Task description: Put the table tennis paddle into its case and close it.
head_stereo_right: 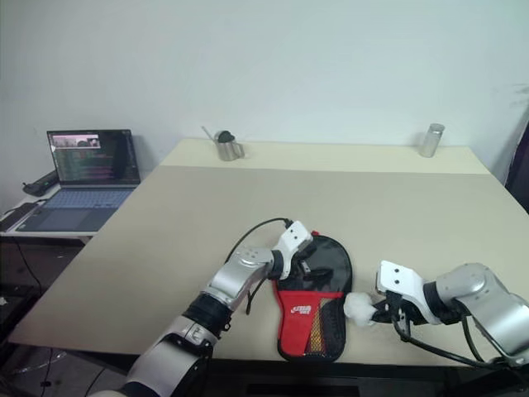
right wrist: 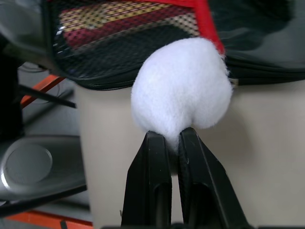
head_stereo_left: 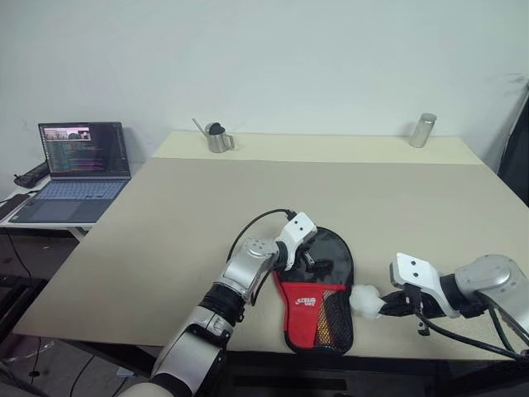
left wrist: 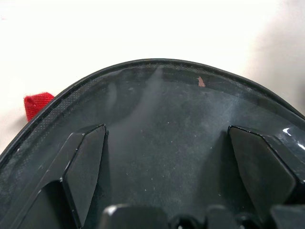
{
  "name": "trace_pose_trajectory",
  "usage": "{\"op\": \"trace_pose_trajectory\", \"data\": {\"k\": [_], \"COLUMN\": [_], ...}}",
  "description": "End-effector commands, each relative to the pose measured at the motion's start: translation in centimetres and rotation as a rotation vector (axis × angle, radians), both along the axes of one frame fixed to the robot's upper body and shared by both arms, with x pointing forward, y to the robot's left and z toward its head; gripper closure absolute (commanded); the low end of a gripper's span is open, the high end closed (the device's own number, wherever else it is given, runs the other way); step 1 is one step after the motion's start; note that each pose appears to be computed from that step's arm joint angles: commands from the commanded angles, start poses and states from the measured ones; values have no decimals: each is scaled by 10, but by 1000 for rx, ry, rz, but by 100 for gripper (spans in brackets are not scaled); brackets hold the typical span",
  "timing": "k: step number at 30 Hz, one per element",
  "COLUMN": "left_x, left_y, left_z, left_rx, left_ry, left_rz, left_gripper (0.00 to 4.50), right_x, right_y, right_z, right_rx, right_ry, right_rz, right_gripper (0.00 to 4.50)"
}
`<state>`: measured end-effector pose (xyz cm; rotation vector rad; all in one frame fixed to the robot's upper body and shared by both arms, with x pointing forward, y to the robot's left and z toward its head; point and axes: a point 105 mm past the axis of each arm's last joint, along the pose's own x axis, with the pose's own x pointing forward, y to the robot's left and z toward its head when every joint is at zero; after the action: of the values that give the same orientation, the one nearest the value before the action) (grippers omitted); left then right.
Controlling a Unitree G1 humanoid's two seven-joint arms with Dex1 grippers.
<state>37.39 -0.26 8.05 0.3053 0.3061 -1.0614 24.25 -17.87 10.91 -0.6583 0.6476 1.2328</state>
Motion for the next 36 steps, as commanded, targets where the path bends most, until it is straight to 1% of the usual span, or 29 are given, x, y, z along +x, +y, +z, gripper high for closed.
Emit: {"op": "trace_pose_trajectory", "data": {"k": [1, 10, 18, 23, 28, 32, 36], "left_x": [-8, -12, -18, -22, -25, -26, -23], "left_y": [10, 12, 13, 15, 17, 18, 22], "left_z": [-34, -39, -43, -46, -49, -49, -48], "left_rx": [79, 97, 114, 138, 156, 159, 171], "left_ry": [100, 115, 129, 141, 145, 146, 137], "left_rz": [24, 10, -2, -18, -29, -31, -27], "left_gripper": [0, 0, 0, 0, 0, 0, 0], "right_x": [-16, -39, -56, -81, -97, -98, -88], "right_y": [7, 11, 12, 17, 23, 27, 27], "right_z": [5, -4, -8, -13, -20, -24, -25], "right_rx": [15, 17, 14, 31, 43, 43, 27], "right_ry": [26, 96, 155, 234, 268, 260, 210], "right_rz": [114, 232, 342, 478, 539, 539, 519], "right_gripper": [446, 446, 446, 446, 446, 446, 446]}}
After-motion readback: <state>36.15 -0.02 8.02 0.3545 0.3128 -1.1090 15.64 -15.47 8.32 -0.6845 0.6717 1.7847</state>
